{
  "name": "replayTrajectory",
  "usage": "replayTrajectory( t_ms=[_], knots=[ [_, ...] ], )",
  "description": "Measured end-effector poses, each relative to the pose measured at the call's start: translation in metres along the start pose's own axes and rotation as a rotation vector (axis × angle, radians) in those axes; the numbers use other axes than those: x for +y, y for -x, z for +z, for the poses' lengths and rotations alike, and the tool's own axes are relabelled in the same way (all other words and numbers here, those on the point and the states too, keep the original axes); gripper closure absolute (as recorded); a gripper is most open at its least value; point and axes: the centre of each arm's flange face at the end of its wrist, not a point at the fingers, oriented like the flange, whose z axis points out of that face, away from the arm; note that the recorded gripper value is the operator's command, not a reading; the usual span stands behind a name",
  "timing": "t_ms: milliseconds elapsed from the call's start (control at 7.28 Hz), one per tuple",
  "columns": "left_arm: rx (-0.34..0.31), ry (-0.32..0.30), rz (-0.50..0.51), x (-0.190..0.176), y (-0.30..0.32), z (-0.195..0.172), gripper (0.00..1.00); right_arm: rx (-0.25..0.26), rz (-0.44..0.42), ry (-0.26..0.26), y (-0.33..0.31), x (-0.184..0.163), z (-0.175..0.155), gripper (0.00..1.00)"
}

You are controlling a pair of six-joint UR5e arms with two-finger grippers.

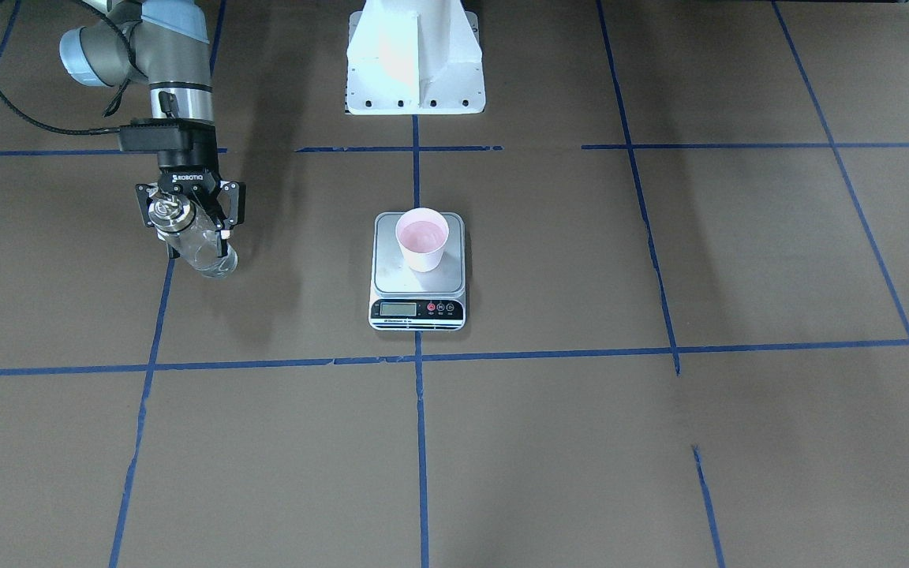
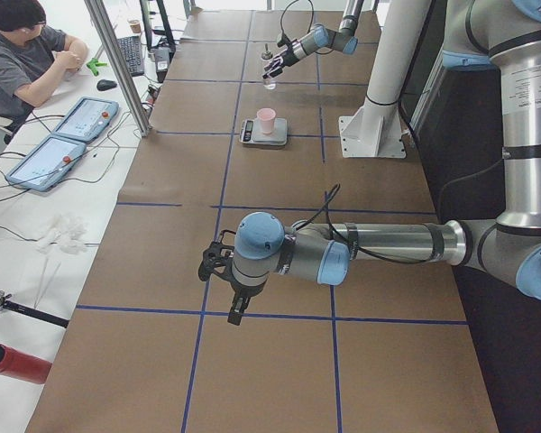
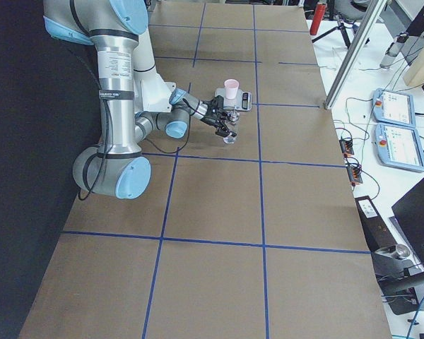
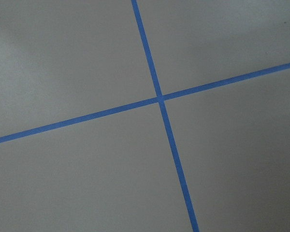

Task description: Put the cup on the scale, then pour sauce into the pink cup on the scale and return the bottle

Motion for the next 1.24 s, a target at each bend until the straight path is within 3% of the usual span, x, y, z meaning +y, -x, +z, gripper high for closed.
replayTrajectory(
  t_ms=[687,1236],
  knots=[
    [0.000,-0.001,0.003,-0.002,-0.001,0.000,0.00,0.064,-0.036,-0.016,-0.039,0.013,0.007,1.00],
    [-0.001,-0.001,0.004,-0.002,-0.001,0.000,0.00,0.060,-0.052,-0.033,-0.034,0.023,0.005,1.00]
  ],
)
